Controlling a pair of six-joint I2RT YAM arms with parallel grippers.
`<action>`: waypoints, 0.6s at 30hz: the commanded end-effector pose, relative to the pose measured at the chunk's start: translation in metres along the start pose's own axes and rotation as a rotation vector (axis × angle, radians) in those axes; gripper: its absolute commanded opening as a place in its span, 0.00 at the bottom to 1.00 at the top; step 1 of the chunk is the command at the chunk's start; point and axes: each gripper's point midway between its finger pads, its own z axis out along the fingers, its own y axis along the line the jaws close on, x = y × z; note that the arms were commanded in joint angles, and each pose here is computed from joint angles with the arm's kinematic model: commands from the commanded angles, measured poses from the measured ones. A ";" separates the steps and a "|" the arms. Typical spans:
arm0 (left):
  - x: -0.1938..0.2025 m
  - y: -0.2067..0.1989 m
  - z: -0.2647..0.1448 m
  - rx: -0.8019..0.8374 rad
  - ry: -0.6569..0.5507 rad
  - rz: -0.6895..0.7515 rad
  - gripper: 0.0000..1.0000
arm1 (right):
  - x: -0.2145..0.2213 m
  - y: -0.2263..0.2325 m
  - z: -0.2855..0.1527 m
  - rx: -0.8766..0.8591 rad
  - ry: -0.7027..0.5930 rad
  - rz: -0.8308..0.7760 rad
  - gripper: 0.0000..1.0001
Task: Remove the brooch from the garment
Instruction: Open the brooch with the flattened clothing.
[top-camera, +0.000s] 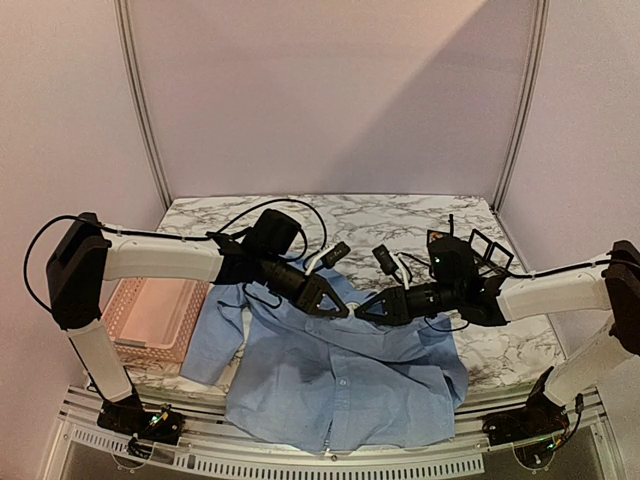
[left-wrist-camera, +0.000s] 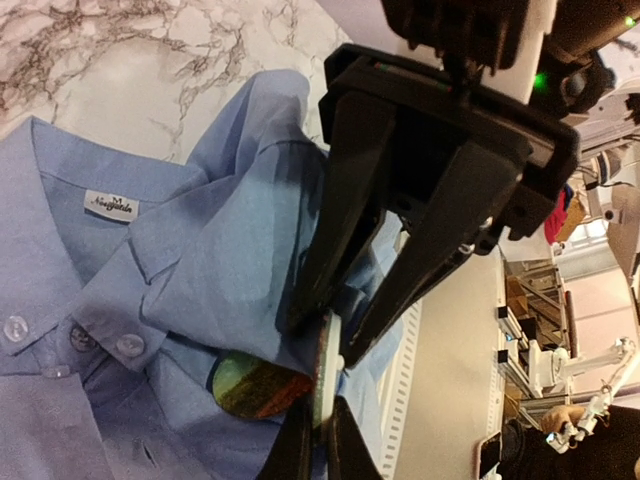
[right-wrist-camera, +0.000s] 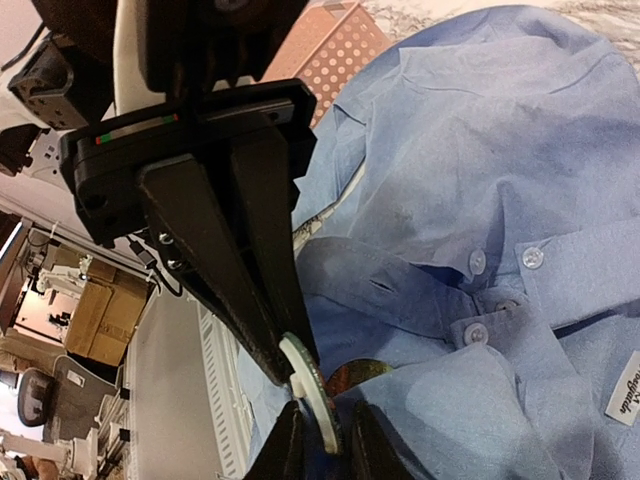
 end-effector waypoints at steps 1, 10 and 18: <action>-0.012 -0.011 -0.005 0.022 -0.018 0.035 0.00 | 0.003 -0.017 -0.003 0.099 -0.008 0.010 0.20; -0.015 -0.003 -0.008 -0.005 -0.029 0.019 0.00 | -0.017 0.017 -0.028 0.046 -0.107 -0.059 0.37; -0.015 -0.006 -0.009 0.005 -0.035 0.025 0.00 | -0.011 0.016 -0.029 0.038 -0.083 -0.045 0.42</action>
